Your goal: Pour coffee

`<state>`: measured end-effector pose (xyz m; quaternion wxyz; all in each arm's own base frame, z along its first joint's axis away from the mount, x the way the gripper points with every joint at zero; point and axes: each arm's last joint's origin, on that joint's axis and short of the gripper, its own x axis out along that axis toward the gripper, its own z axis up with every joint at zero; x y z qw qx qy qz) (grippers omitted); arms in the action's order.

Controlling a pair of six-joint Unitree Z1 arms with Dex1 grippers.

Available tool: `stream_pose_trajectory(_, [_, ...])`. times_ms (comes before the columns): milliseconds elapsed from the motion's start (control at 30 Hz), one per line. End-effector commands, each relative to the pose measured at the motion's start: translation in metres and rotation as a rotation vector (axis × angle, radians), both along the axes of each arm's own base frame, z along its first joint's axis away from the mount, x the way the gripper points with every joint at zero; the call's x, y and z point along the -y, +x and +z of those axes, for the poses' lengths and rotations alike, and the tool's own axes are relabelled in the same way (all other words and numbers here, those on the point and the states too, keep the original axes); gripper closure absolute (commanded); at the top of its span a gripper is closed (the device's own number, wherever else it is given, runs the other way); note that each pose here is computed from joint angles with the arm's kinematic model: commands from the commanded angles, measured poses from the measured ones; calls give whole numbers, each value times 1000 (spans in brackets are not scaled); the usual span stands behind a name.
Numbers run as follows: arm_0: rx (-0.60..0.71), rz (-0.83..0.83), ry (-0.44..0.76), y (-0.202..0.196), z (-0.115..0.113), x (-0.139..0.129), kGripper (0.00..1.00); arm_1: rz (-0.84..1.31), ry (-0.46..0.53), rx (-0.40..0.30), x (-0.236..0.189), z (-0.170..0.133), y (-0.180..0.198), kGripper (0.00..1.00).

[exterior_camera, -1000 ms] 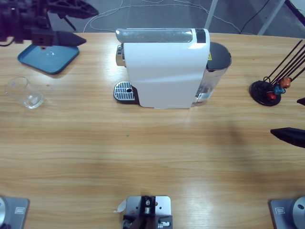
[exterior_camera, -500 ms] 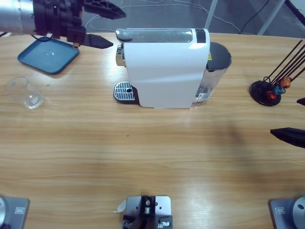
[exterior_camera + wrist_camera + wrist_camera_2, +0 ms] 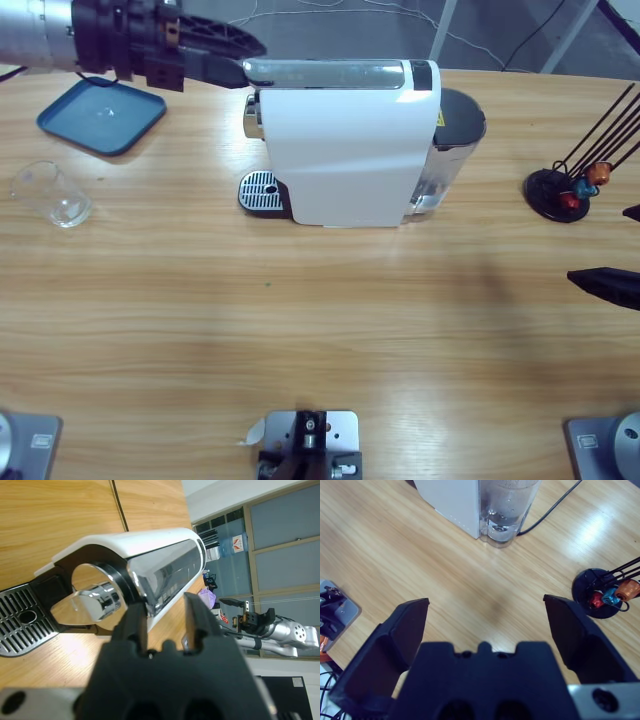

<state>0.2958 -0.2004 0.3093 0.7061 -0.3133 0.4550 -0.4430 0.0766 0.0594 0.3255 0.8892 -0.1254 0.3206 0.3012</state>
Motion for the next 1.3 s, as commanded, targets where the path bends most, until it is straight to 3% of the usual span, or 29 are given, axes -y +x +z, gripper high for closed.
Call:
stream_pose_trajectory(33, [-25,6,12,-2,-10,-1,1000,-5,-21,-15,-2,-3,4,0])
stream_pose_trajectory(300, [67,1,-45,-7,27,-1,1000,-5,-23,-16,-3,-3,5,0])
stream_pose_trajectory(600, [255,-22,-142,-27,121,31,1000,-30,-52,-39,-7,-5,13,0])
stream_pose_trajectory(700, [413,-83,-146,-38,144,43,990,-109,-49,-32,-4,-4,14,0])
stream_pose_trajectory(733, [484,-113,-132,-42,146,45,606,-144,-53,-32,-4,-3,15,0])
stream_pose_trajectory(767, [549,-138,-116,-46,146,43,150,-172,-59,-33,-4,-4,17,0])
stream_pose_trajectory(800, [628,-168,-93,-51,143,41,23,-205,-70,-33,-4,-4,20,0])
stream_pose_trajectory(867, [838,-244,-35,-67,137,32,0,-259,-78,-14,-5,-2,25,22])
stream_pose_trajectory(933, [1009,-305,30,-90,131,14,33,-279,-89,-21,-8,-8,32,116])
stream_pose_trajectory(1067, [1186,-304,489,-133,113,-18,48,-377,-180,-27,-8,-20,48,147])
stream_pose_trajectory(1167, [1165,-242,642,-147,85,-41,32,-561,-168,-59,8,-32,66,147])
stream_pose_trajectory(1300, [1020,-188,555,-164,70,-56,32,-706,-129,-44,25,-58,81,170])
